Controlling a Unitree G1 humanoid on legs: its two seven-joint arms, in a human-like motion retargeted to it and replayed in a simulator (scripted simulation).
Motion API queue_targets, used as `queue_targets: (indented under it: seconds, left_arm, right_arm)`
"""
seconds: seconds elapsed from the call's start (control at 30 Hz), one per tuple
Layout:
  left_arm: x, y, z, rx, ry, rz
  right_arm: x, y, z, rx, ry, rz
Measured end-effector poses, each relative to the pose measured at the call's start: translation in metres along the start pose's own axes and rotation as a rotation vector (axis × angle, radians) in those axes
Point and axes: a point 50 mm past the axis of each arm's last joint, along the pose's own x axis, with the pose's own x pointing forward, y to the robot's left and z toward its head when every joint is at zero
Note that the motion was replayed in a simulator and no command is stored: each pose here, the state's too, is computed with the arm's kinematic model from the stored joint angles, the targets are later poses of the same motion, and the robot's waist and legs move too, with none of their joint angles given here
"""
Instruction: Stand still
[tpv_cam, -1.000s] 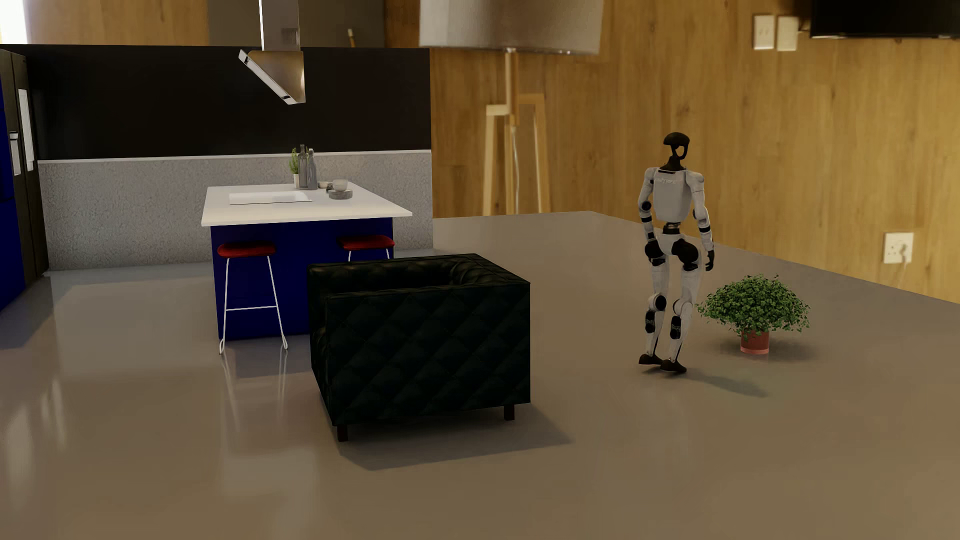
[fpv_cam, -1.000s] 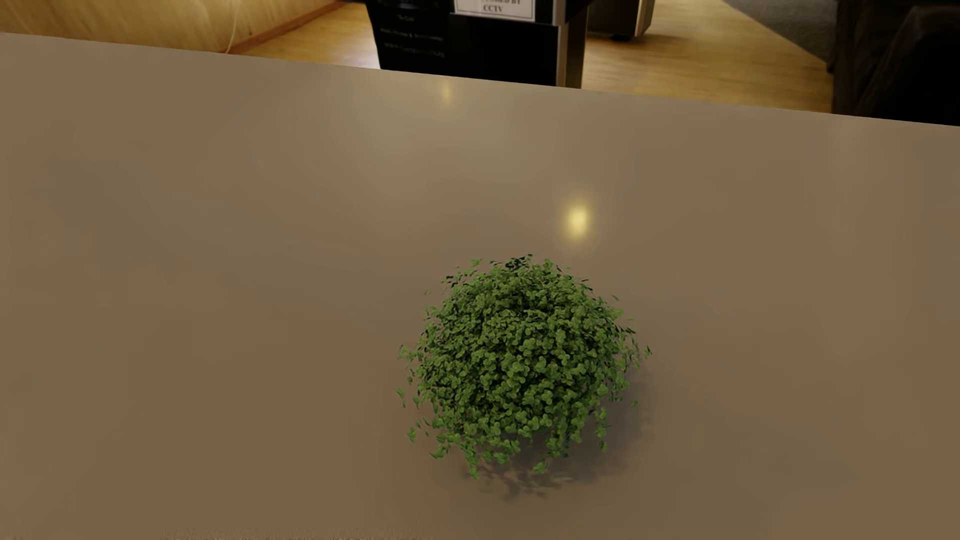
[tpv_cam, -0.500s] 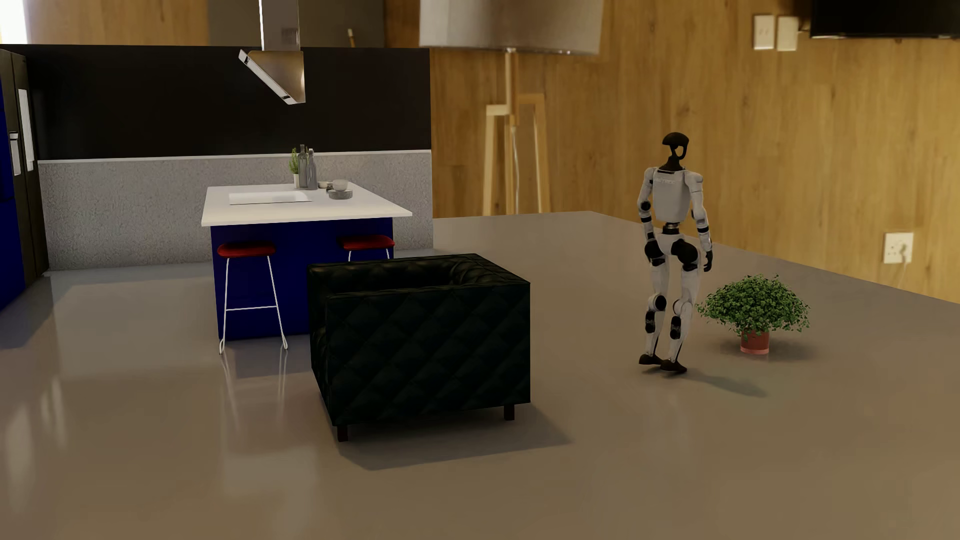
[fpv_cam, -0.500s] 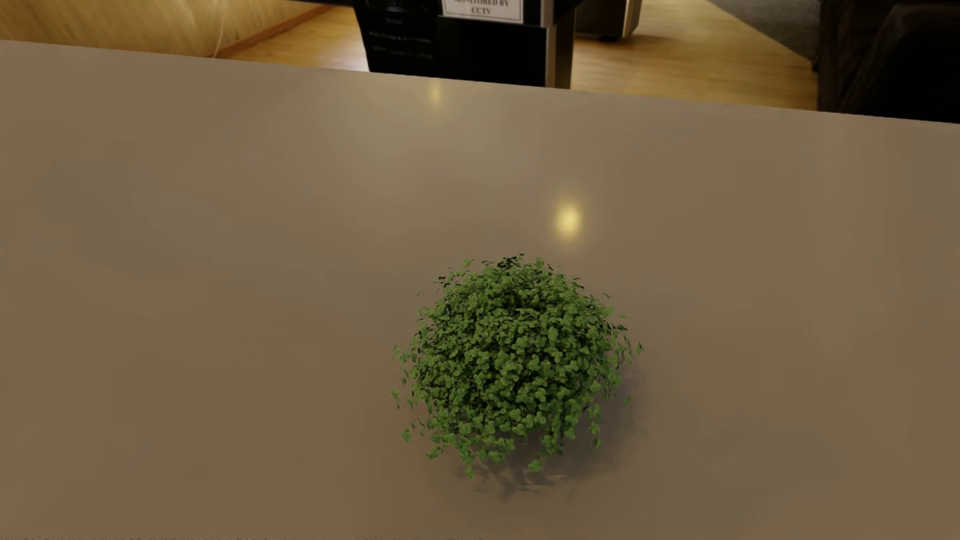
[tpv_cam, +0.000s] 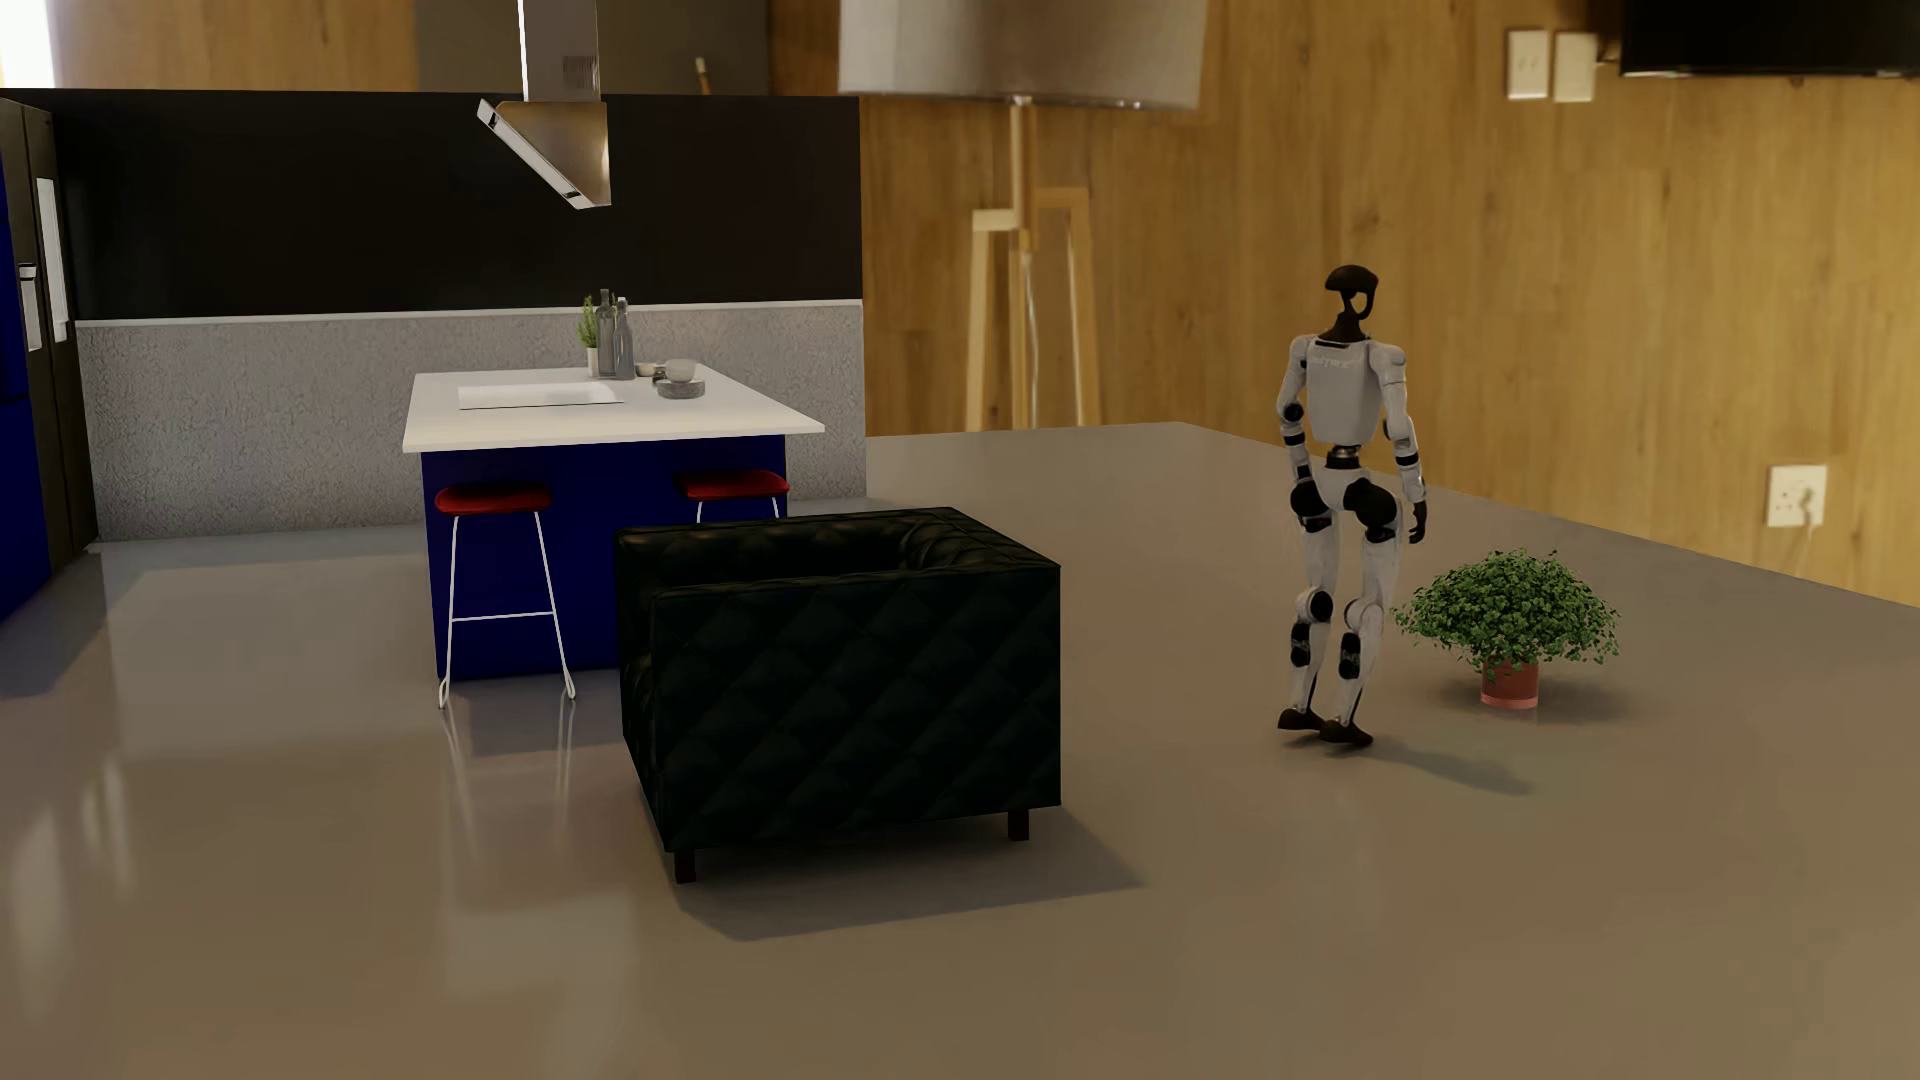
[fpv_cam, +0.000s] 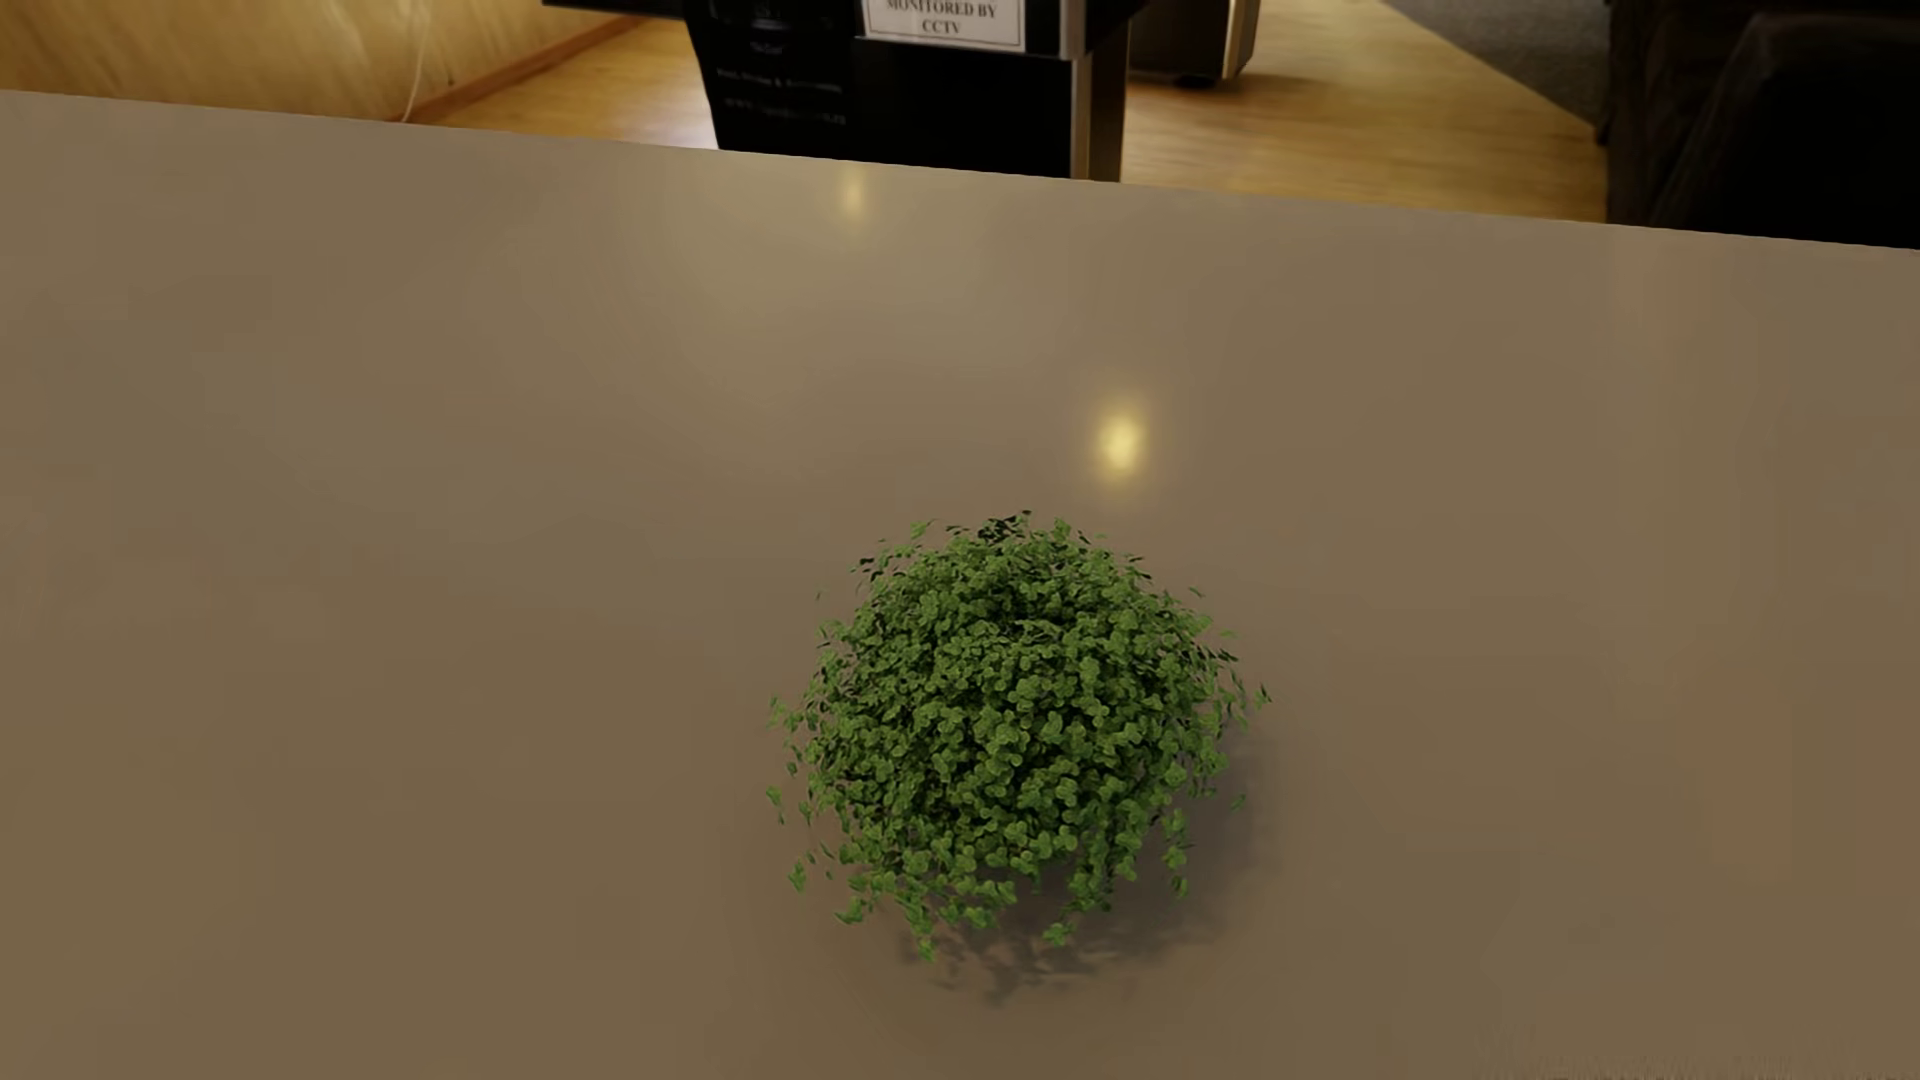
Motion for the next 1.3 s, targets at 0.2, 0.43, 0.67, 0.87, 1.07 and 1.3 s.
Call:
queue_targets:
  seconds: [0.2, 0.43, 0.67, 0.87, 1.07, 1.3]
  left_arm:
    - [0.000, 0.001, -0.001, -0.017, 0.003, 0.005]
    - [-0.001, 0.000, -0.006, -0.037, 0.014, 0.009]
    - [-0.001, 0.001, -0.004, -0.032, 0.010, 0.011]
    - [-0.002, 0.006, -0.014, -0.037, 0.048, 0.024]
    - [-0.003, -0.001, -0.015, -0.020, 0.048, 0.002]
    - [-0.002, 0.002, -0.014, -0.019, 0.047, 0.009]
  right_arm:
    - [-0.001, 0.001, -0.002, 0.030, 0.004, -0.006]
    - [0.000, 0.003, -0.001, 0.030, 0.002, 0.000]
    - [0.000, 0.004, -0.001, 0.026, 0.000, 0.003]
    - [-0.001, 0.001, -0.003, 0.033, 0.008, -0.008]
    - [-0.001, 0.003, -0.006, 0.031, 0.015, 0.000]
    - [-0.001, 0.003, -0.004, 0.028, 0.012, -0.001]
